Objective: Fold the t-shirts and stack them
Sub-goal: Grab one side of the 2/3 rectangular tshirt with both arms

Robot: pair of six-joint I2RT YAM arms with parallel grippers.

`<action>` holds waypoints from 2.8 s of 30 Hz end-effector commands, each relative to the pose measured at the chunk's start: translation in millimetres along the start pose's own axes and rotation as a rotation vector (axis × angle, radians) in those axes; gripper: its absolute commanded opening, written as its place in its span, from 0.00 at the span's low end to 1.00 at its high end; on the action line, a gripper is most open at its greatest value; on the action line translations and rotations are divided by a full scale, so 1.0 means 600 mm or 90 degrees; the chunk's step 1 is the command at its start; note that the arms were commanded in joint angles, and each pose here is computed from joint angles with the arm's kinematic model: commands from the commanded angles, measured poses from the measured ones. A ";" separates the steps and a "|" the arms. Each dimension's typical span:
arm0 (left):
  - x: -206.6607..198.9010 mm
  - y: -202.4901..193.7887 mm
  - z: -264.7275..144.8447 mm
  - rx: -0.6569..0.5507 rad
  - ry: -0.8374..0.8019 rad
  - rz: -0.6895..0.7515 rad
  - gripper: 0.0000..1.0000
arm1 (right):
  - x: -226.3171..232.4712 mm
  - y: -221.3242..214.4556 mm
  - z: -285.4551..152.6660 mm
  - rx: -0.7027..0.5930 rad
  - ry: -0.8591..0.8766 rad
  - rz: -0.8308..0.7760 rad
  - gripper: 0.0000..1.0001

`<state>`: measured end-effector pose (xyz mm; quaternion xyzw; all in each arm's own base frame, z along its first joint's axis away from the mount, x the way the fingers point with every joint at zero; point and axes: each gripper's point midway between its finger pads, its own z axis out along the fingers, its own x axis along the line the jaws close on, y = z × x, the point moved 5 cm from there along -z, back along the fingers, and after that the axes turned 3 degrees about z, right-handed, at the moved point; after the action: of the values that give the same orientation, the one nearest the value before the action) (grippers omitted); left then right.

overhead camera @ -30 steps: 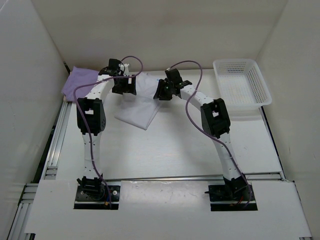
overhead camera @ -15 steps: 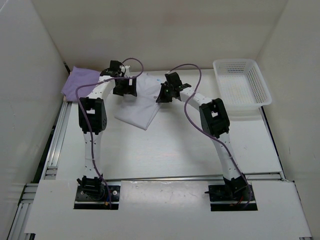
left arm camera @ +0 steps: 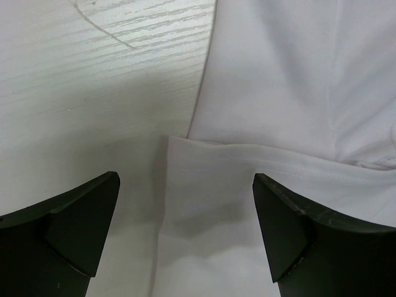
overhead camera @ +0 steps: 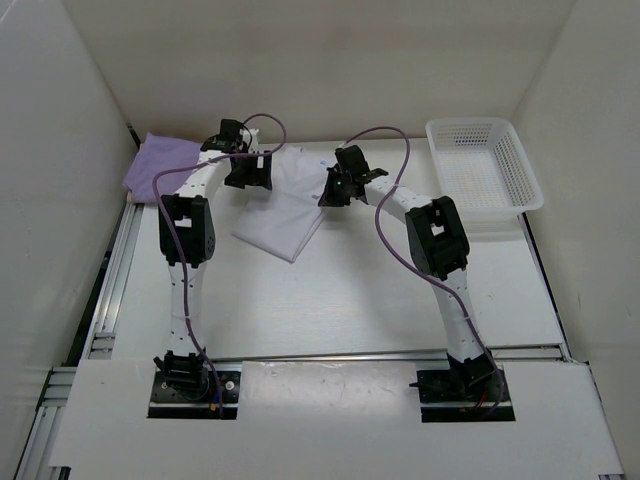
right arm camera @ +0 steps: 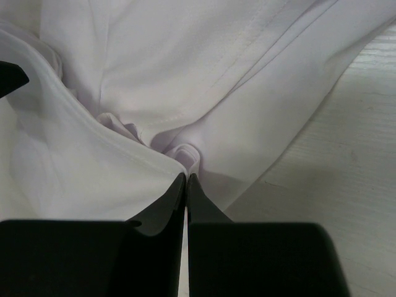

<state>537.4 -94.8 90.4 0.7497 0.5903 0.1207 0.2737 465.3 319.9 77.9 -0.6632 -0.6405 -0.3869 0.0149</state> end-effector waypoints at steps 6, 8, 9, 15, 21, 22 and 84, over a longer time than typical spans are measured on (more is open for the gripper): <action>-0.015 0.064 -0.102 -0.091 0.001 0.019 1.00 | 0.023 0.035 -0.032 -0.043 0.010 -0.013 0.43; -0.015 0.066 -0.134 -0.103 -0.002 0.017 1.00 | 0.025 0.039 -0.039 -0.048 0.005 -0.013 0.51; -0.011 0.066 -0.145 -0.107 -0.008 0.014 1.00 | 0.023 0.040 -0.038 -0.051 0.000 -0.019 0.53; -0.004 0.052 -0.196 -0.119 -0.046 -0.001 1.00 | 0.040 0.055 -0.078 -0.073 0.007 -0.035 0.57; 0.026 -0.015 -0.185 -0.058 -0.020 -0.038 1.00 | 0.067 0.025 -0.127 -0.066 0.008 -0.071 0.62; 0.028 -0.035 -0.180 -0.041 -0.033 -0.048 1.00 | 0.057 -0.001 -0.127 -0.041 -0.004 -0.065 0.63; -0.181 -0.310 -0.426 0.327 -0.106 0.007 0.10 | 0.097 -0.336 -0.472 0.418 0.160 -0.080 0.00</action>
<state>237.6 -106.2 190.7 0.7982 0.5785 -0.1083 0.1283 152.0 271.6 194.8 -0.5226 -0.7706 -0.2444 0.2708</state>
